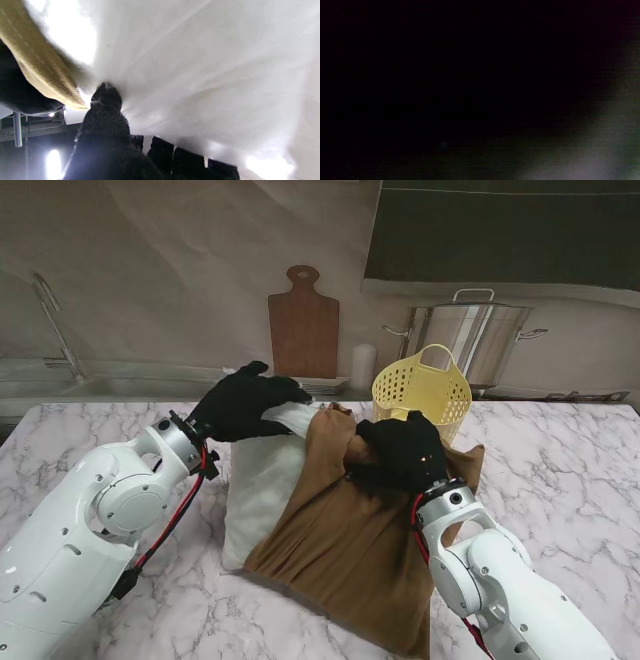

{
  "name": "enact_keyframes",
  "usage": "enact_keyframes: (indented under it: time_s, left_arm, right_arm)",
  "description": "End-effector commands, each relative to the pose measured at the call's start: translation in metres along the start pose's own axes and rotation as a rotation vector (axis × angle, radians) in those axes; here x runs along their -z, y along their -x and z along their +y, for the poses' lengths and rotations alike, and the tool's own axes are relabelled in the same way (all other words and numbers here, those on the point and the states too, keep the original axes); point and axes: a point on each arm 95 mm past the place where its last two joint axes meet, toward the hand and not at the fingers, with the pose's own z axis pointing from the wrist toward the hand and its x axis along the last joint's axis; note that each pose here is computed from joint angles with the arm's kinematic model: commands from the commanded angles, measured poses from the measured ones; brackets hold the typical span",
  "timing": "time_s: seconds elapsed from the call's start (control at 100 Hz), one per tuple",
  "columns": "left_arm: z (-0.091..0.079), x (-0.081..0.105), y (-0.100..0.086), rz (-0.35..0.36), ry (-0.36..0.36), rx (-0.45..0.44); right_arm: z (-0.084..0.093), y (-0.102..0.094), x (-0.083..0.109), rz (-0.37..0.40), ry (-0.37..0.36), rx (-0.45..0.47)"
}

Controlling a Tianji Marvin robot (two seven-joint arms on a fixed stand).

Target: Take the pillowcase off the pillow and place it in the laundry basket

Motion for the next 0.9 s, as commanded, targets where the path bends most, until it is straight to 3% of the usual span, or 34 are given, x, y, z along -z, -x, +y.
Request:
enact_keyframes:
  time_s: [0.0,0.08,0.24,0.34,0.46,0.67,0.89]
  left_arm:
    - [-0.006,0.004,0.014,-0.038,0.01,-0.011]
    - [-0.01,0.009,0.023,-0.065,0.014,-0.023]
    - [-0.016,0.019,0.037,-0.107,0.119,0.035]
    - [-0.016,0.018,0.042,-0.101,0.144,0.044]
    - [-0.016,0.013,0.04,-0.073,0.178,0.04]
    - [-0.021,-0.001,0.027,-0.009,0.313,0.053]
    - [-0.006,-0.017,0.018,0.006,0.365,0.085]
  right_arm:
    - [0.003,0.005,-0.002,-0.004,0.019,0.029]
    - [0.004,0.006,-0.004,0.002,0.03,0.041]
    - [0.003,0.003,-0.009,0.016,0.037,0.051]
    - [0.001,-0.003,-0.012,0.034,0.037,0.053]
    - [0.0,-0.011,-0.017,0.071,0.046,0.072]
    - [0.004,-0.021,-0.023,0.121,0.087,0.11]
    - [0.004,-0.023,-0.025,0.122,0.109,0.111]
